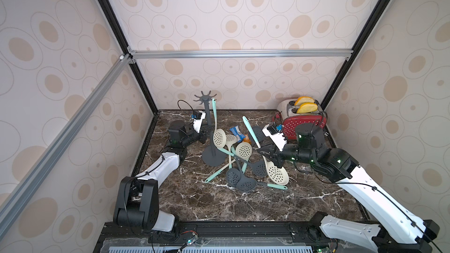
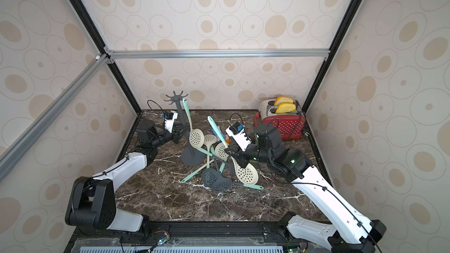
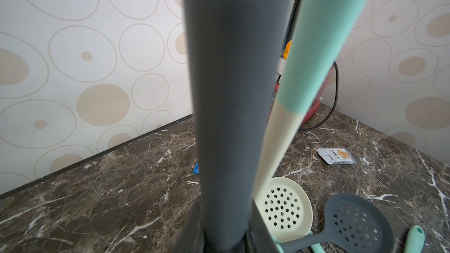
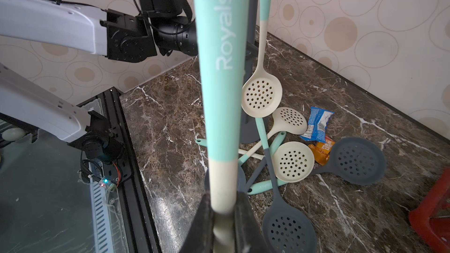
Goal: Hang the skimmer on the kitchen utensil rack
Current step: Adjust the rack at the center of the board.
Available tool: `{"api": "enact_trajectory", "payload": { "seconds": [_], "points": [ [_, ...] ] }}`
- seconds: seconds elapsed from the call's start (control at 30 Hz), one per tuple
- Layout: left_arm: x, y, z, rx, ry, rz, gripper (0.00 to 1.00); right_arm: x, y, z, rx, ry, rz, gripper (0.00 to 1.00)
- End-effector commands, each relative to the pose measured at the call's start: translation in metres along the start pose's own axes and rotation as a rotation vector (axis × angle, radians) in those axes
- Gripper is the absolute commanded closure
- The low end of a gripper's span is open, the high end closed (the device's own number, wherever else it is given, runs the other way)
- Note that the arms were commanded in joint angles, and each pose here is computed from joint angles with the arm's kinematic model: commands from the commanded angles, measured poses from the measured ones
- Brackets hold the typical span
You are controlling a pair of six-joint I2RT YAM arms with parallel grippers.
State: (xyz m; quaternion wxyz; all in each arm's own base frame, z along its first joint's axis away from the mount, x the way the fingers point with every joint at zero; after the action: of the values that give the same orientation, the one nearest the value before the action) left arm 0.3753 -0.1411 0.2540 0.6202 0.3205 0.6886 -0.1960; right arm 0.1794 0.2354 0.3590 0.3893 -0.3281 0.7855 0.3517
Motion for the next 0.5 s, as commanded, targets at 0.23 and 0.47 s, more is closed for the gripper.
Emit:
{"api": "enact_trajectory", "payload": {
  "seconds": [0.23, 0.47],
  "points": [
    [-0.022, -0.003, -0.021, -0.335, -0.088, -0.019, 1.0, 0.002, -0.017, -0.01, 0.141, -0.036, 0.048, 1.0],
    [-0.015, -0.015, -0.023, -0.479, -0.044, -0.031, 1.0, -0.004, -0.009, 0.002, 0.062, -0.052, 0.023, 1.0]
  ]
}}
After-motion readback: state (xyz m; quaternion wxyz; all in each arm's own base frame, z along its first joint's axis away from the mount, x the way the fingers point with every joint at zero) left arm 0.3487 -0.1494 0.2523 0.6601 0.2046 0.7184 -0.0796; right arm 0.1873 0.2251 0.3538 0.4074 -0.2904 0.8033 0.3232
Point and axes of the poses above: each gripper's point midway between its finger pads, its own z axis out along the fingers, its own y axis along the line the jaws close on, x = y × z, the point moved 4 cm from there along -z, back along the fingers, and after that the axes turned 13 degrees about z, right-handed, at the moved point
